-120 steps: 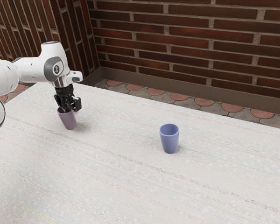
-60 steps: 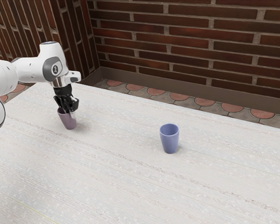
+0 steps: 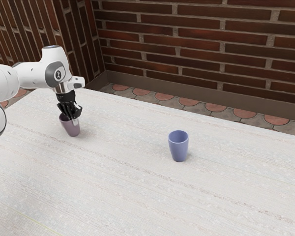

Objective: Place the left cup onto the right cup

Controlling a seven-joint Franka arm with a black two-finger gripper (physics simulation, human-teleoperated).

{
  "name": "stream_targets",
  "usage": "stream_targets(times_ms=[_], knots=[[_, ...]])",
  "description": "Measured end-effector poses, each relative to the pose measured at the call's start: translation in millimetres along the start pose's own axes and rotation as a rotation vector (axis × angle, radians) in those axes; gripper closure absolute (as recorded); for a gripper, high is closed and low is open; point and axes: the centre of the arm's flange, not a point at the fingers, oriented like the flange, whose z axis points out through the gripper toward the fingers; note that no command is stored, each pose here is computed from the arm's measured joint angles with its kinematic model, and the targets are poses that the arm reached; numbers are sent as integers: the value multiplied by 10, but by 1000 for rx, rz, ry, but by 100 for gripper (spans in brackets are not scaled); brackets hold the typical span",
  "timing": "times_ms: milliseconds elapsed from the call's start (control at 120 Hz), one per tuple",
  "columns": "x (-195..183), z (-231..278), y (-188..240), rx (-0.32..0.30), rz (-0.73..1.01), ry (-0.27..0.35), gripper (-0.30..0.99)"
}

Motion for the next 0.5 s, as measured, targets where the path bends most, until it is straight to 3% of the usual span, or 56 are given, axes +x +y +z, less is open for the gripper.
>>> stream_targets(times_ms=[500], knots=[[9,-2,-24,11,2,12,79]])
